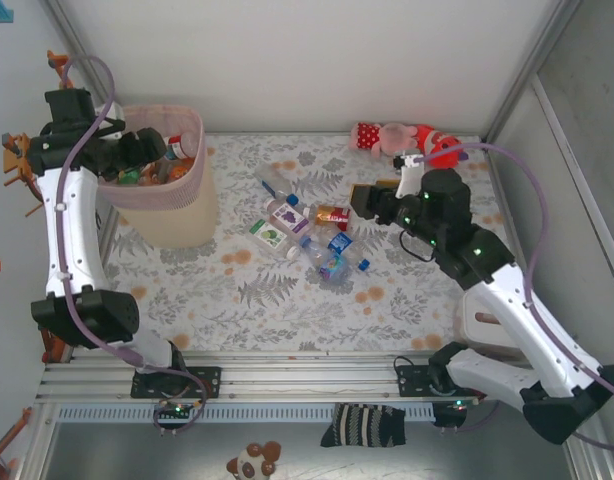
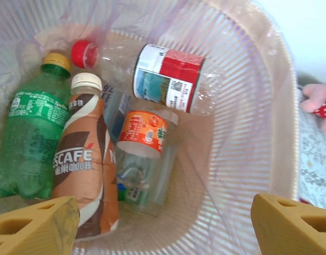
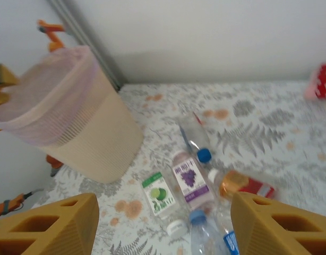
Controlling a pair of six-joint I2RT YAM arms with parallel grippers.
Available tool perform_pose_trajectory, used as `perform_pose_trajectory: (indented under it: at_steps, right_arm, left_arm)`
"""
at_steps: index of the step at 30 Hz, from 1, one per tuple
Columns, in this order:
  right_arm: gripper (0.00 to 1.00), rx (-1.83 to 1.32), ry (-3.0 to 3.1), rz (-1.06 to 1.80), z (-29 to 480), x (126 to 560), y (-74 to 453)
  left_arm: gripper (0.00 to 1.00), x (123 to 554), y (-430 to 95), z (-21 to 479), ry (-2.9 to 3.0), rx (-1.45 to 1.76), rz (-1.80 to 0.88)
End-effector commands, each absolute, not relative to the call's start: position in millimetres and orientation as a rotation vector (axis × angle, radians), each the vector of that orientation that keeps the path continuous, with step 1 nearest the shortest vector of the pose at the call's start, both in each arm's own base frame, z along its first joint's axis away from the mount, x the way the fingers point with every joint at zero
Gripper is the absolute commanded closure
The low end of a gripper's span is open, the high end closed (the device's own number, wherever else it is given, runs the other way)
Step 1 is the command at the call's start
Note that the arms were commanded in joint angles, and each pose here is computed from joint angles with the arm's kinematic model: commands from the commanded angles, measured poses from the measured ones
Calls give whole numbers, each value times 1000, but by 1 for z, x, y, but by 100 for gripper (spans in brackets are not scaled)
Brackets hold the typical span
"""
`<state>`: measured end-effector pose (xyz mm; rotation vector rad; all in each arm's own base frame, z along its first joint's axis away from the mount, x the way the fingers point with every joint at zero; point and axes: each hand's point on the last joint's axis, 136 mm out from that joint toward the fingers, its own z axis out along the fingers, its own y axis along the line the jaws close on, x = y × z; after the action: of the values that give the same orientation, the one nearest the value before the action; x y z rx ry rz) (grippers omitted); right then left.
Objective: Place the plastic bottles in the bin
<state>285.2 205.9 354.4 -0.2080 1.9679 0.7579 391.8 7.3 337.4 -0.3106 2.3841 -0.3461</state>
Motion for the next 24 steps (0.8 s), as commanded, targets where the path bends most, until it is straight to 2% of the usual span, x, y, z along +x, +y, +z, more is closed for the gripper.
perform_pose_trajectory:
  at_steps: [1, 6, 13, 19, 24]
  right_arm:
    - [35, 22, 2127, 730, 309, 300, 199]
    - [37, -58, 2238, 691, 269, 306, 211]
    - [39, -521, 2361, 455, 204, 298, 213]
    - [39, -890, 2497, 170, 142, 291, 193]
    - [41, -1151, 2556, 71, 97, 280, 184]
  left_arm:
    - [15, 390, -4, 354, 2299, -256, -428]
    - [13, 383, -18, 360, 2247, -220, -526]
    - [13, 373, -34, 360, 2197, -173, -639]
    - [13, 366, -40, 356, 2184, -160, -682]
    - [13, 362, -41, 354, 2192, -162, -681]
